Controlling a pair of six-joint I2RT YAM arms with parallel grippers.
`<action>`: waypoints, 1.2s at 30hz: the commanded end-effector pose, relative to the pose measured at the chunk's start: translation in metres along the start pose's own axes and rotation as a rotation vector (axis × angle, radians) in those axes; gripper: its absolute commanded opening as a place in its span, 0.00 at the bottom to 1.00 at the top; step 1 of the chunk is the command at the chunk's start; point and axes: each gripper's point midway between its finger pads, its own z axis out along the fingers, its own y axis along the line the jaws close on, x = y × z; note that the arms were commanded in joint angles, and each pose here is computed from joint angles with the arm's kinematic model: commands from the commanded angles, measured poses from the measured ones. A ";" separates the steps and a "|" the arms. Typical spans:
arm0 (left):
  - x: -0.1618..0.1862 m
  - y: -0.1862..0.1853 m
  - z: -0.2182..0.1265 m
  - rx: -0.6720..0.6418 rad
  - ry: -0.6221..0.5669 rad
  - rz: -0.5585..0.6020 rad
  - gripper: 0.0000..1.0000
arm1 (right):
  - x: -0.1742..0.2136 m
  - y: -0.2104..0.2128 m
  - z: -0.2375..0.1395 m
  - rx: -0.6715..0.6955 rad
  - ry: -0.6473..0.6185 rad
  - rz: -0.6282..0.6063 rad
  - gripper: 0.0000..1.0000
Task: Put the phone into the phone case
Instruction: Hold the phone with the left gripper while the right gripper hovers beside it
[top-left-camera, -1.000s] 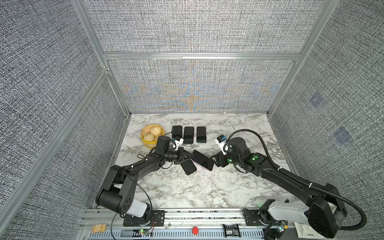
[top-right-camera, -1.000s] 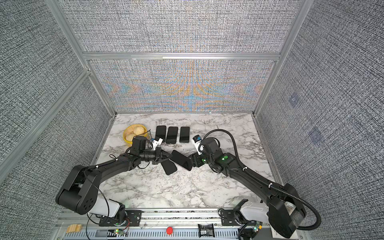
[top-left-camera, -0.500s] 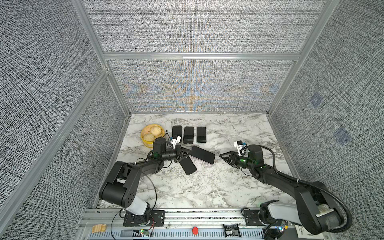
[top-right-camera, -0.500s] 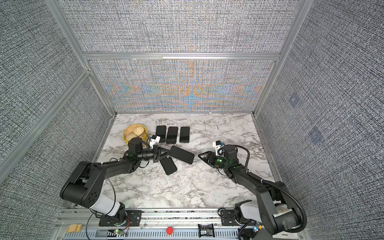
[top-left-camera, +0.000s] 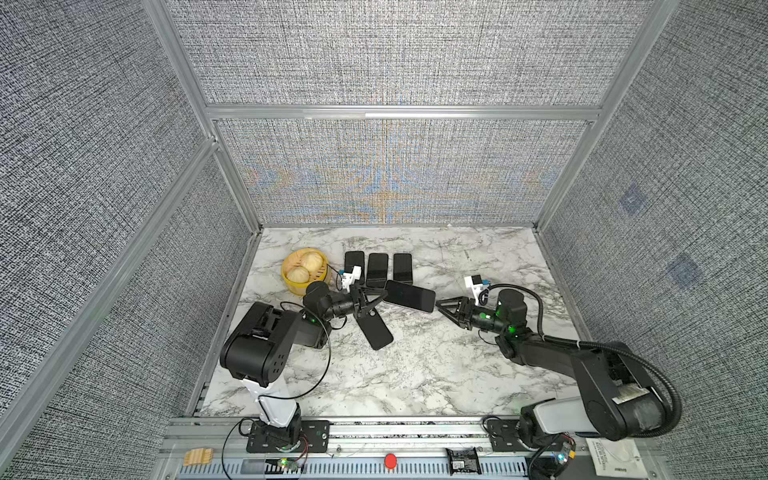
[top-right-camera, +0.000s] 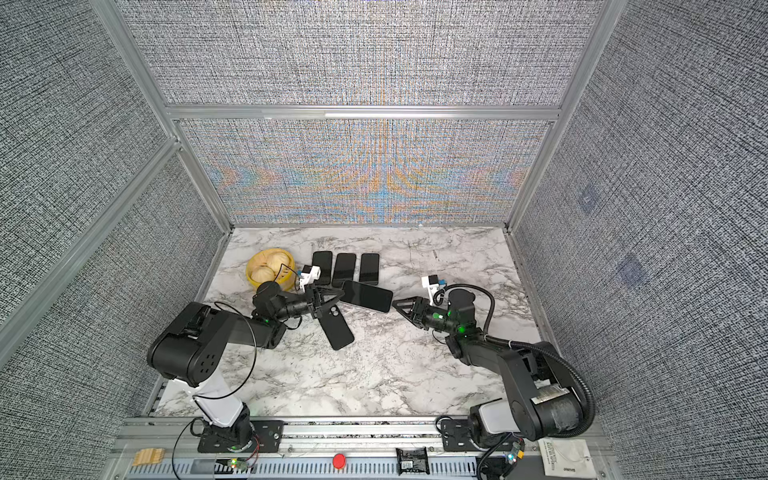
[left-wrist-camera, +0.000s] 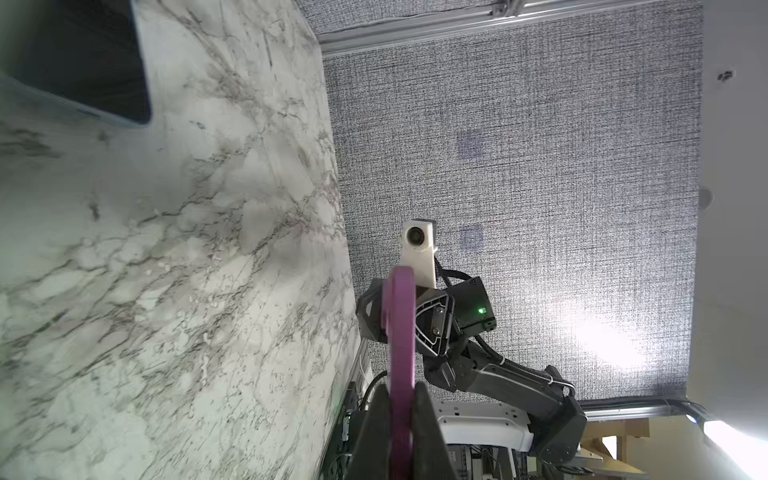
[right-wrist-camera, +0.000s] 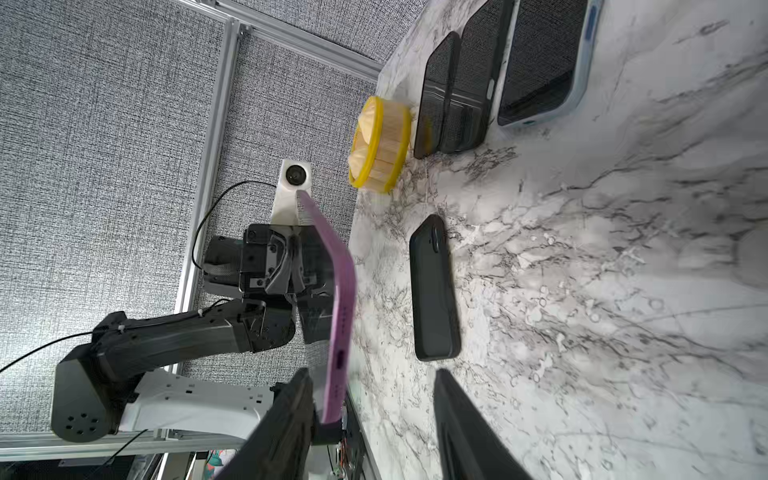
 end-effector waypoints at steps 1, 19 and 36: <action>-0.001 -0.016 -0.001 0.047 -0.003 0.060 0.00 | -0.005 0.017 0.003 -0.082 0.002 -0.009 0.49; 0.003 -0.013 -0.003 0.040 0.000 0.054 0.00 | -0.016 0.019 -0.001 -0.111 -0.011 0.031 0.44; 0.004 -0.017 -0.004 0.046 0.002 0.061 0.00 | -0.009 0.033 0.013 -0.087 0.022 -0.009 0.48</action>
